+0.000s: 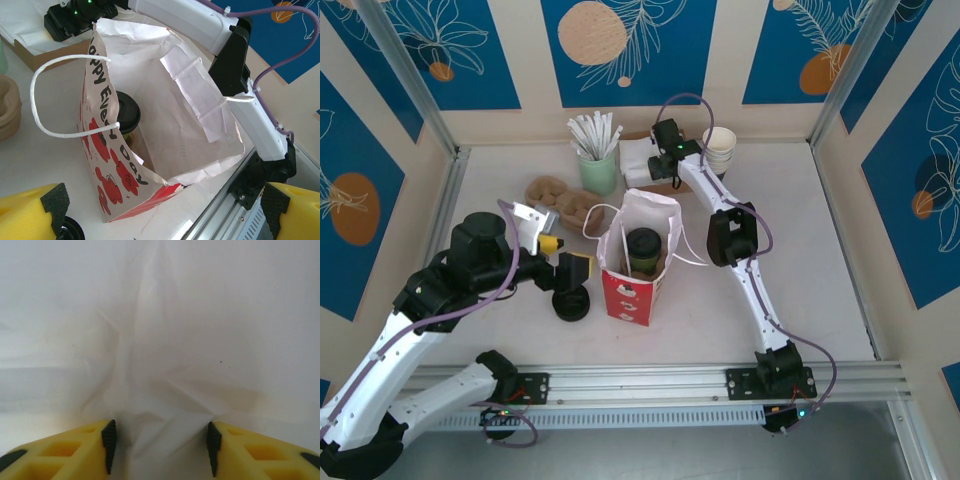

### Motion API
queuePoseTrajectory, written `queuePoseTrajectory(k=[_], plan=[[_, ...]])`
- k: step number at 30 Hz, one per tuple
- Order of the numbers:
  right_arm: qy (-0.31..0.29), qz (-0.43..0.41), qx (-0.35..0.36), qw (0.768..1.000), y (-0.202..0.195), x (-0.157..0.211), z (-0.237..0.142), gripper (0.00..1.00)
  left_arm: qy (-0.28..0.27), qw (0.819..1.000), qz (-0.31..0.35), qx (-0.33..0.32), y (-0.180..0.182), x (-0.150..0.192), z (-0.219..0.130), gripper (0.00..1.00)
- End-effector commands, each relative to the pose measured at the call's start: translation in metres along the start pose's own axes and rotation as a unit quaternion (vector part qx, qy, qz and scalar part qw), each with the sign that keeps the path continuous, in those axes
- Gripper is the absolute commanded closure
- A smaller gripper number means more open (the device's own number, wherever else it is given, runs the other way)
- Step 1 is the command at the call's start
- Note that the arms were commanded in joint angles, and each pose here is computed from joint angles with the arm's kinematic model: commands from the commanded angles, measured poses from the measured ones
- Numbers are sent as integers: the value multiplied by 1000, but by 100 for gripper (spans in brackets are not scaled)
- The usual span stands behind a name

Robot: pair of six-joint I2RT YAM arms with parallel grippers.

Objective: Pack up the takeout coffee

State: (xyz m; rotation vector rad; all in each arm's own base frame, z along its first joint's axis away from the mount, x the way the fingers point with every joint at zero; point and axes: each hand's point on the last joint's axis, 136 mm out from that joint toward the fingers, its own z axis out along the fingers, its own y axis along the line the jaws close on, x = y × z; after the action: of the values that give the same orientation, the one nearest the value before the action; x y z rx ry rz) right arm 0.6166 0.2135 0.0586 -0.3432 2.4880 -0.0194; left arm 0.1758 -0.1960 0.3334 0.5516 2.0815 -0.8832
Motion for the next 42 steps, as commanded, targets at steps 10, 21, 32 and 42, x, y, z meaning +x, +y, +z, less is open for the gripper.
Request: queuePoseTrajectory(k=[10, 21, 32, 42], plan=[[-63, -6, -20, 998, 10, -45, -48, 65, -3, 1000, 4, 1, -3, -2, -5, 1], [-98, -6, -25, 995, 14, -69, -83, 79, 0, 1000, 6, -1, -2, -1, -6, 1], [-152, -10, -23, 988, 10, -102, -142, 84, -2, 1000, 7, 0, -3, -2, -6, 1], [-228, 2, -33, 973, 5, -136, -245, 93, -4, 1000, 5, 1, -4, -2, -8, 1]])
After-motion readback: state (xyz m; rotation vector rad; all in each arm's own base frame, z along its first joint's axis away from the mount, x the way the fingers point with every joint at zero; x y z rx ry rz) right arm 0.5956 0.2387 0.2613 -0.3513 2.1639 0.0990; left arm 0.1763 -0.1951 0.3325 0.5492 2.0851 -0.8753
